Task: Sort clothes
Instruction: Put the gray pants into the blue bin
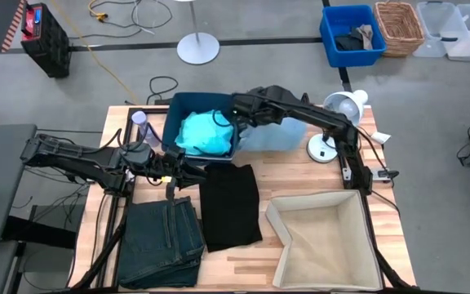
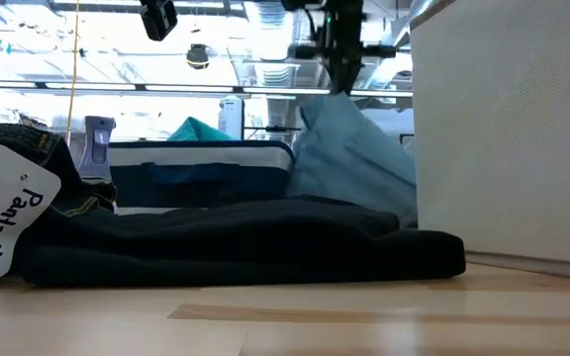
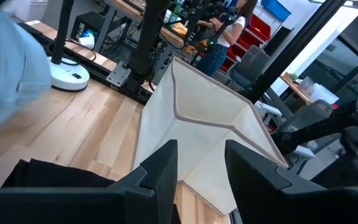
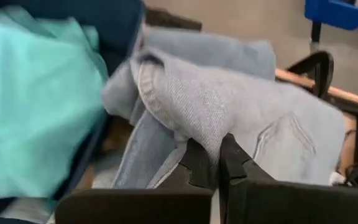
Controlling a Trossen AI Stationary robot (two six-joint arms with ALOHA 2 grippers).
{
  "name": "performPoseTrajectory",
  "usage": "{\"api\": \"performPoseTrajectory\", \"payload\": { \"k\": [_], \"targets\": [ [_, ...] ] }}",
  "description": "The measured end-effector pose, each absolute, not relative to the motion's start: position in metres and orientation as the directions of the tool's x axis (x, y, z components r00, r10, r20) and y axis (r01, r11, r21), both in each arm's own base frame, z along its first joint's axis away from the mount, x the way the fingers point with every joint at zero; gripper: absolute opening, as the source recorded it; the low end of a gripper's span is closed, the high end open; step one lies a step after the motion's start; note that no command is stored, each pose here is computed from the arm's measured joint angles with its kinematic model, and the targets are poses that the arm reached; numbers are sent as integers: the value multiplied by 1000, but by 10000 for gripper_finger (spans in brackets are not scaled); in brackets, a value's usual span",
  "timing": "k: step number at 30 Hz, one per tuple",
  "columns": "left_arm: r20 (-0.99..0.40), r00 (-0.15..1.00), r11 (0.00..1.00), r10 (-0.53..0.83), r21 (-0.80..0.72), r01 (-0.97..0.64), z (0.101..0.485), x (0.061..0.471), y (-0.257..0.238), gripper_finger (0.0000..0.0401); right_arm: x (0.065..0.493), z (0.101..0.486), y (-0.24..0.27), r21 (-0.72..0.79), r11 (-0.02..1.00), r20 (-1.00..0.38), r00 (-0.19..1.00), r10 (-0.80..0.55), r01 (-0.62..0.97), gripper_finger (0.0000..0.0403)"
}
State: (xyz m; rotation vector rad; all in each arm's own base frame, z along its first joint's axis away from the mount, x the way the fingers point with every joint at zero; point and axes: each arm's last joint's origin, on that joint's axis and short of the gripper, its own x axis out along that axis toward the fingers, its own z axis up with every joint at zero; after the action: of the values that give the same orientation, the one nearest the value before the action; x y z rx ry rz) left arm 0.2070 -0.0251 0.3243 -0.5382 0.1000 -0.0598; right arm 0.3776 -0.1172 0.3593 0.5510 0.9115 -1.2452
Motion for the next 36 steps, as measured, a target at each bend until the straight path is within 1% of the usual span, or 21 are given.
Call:
{"api": "performPoseTrajectory", "payload": {
  "k": [4, 8, 14, 20, 24, 29, 33, 36],
  "targets": [
    [-80, 993, 858, -83, -513, 30, 324, 207, -25, 130, 370, 380, -111, -58, 247, -785, 109, -610, 967, 0],
    [-80, 993, 857, -84, -514, 31, 324, 207, -25, 130, 358, 397, -101, -57, 214, -726, 106, -680, 975, 0],
    [-80, 993, 859, -84, -510, 31, 324, 207, -25, 130, 340, 426, -85, 0, 219, -633, 170, -756, 976, 0],
    [-81, 993, 862, -84, -507, 32, 324, 207, -25, 130, 318, 452, -70, 29, 212, -531, 195, -825, 977, 0],
    [-80, 994, 862, -76, -506, 25, 324, 207, -25, 130, 310, 470, -59, 50, 254, -442, 250, -861, 966, 0],
    [-80, 995, 863, -62, -505, 13, 324, 207, -24, 130, 320, 494, -51, 68, 373, -303, 375, -876, 925, 0],
    [-80, 995, 863, -55, -505, 7, 324, 207, -24, 130, 329, 508, -46, 57, 437, -212, 439, -873, 897, 0],
    [-79, 996, 860, -31, -509, -13, 324, 207, -23, 130, 332, 515, -42, 20, 472, -169, 468, -867, 882, 0]
  ]
}}
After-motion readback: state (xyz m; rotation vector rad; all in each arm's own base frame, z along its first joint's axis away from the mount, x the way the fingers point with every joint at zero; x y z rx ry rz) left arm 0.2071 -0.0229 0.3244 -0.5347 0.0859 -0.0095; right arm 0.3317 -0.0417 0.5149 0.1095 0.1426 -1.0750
